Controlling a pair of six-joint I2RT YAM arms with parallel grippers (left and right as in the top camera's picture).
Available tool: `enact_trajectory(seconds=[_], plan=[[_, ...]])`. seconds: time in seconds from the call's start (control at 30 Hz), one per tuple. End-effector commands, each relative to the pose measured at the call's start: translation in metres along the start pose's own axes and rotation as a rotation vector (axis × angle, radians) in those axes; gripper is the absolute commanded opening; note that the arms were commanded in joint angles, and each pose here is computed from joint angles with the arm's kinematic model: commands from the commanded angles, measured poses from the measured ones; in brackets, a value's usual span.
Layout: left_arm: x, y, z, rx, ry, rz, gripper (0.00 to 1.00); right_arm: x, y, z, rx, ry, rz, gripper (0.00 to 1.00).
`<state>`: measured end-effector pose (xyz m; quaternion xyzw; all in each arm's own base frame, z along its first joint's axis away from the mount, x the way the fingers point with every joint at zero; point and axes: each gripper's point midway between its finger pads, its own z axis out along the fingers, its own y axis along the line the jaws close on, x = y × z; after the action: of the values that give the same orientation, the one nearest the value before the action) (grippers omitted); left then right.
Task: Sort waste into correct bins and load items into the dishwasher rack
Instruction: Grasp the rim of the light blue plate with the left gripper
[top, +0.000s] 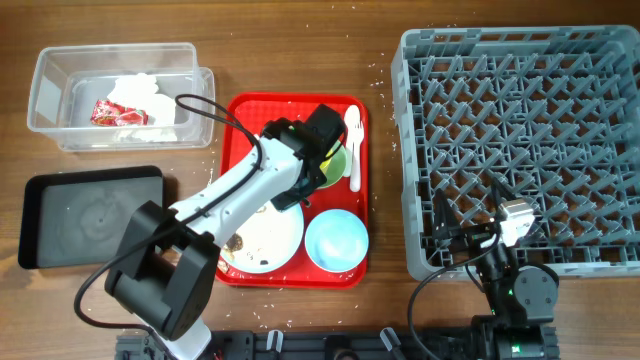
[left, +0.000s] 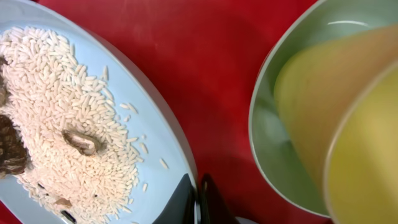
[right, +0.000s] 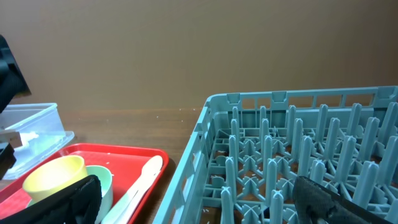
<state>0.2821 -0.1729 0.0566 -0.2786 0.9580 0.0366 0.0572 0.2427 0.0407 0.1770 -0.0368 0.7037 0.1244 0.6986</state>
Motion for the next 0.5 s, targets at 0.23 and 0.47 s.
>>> enact_trajectory(seconds=[0.23,0.47], plan=[[-0.023,-0.003,-0.010,-0.009,-0.084,0.047,0.04,-0.002,0.000,0.000,0.000,-0.009,-0.019,1.00],[-0.033,-0.007,-0.033,-0.010,-0.114,0.072,0.04,-0.002,0.000,0.000,0.000,-0.009,-0.019,1.00]])
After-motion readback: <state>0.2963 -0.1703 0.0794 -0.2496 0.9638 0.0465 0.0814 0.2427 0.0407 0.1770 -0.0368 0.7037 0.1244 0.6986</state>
